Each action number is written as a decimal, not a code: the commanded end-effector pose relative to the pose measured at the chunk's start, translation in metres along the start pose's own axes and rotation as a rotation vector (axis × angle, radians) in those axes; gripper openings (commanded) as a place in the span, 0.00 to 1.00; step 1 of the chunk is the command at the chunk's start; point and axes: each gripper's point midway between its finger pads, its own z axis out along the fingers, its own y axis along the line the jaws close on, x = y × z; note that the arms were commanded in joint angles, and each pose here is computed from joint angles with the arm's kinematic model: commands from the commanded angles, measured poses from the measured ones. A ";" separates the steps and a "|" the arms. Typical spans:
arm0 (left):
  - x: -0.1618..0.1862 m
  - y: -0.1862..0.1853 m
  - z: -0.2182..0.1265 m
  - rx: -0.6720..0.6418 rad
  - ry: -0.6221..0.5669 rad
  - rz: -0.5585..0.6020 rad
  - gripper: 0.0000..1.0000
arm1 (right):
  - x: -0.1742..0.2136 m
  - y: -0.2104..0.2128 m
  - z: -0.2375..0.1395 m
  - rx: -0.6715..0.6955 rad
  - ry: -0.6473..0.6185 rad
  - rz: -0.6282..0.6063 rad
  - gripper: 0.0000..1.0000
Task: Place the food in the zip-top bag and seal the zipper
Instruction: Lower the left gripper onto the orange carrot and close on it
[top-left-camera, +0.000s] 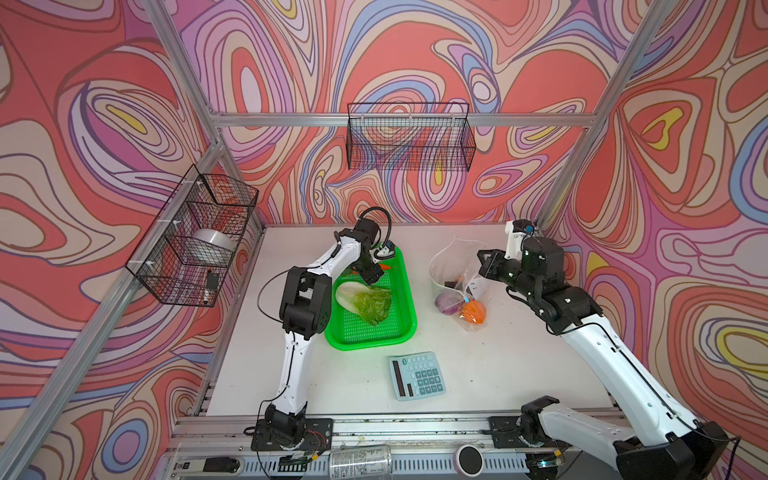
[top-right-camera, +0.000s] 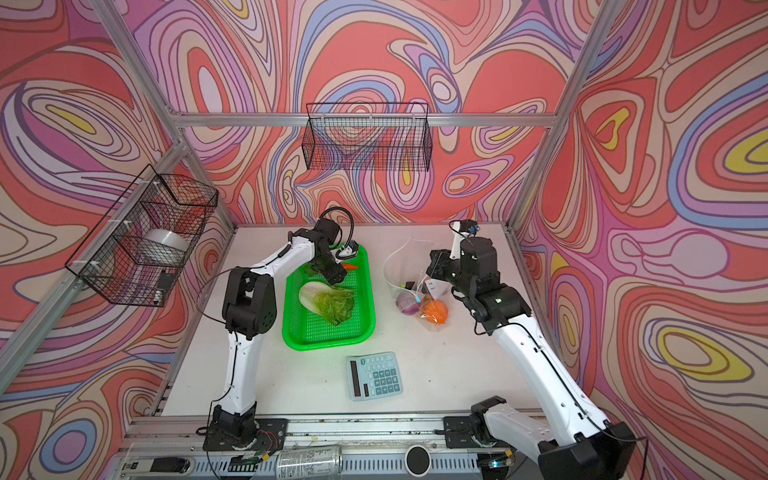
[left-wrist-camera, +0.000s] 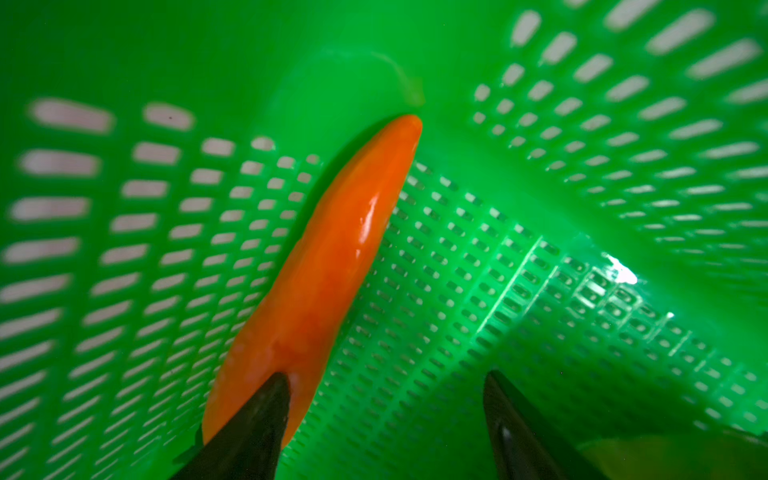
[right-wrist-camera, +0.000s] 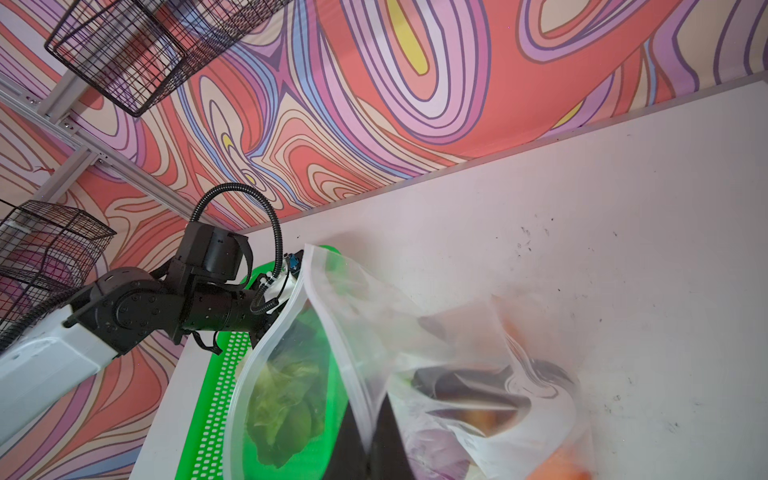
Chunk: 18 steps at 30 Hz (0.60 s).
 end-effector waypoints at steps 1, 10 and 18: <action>0.002 0.011 0.014 -0.020 0.011 0.016 0.76 | -0.007 -0.001 -0.003 0.018 -0.018 0.002 0.00; 0.000 0.016 0.021 -0.048 0.012 -0.024 0.81 | -0.008 -0.002 0.001 0.022 -0.015 0.000 0.00; -0.002 0.033 0.025 -0.117 0.015 -0.052 0.85 | -0.006 -0.002 0.004 0.022 -0.008 -0.001 0.00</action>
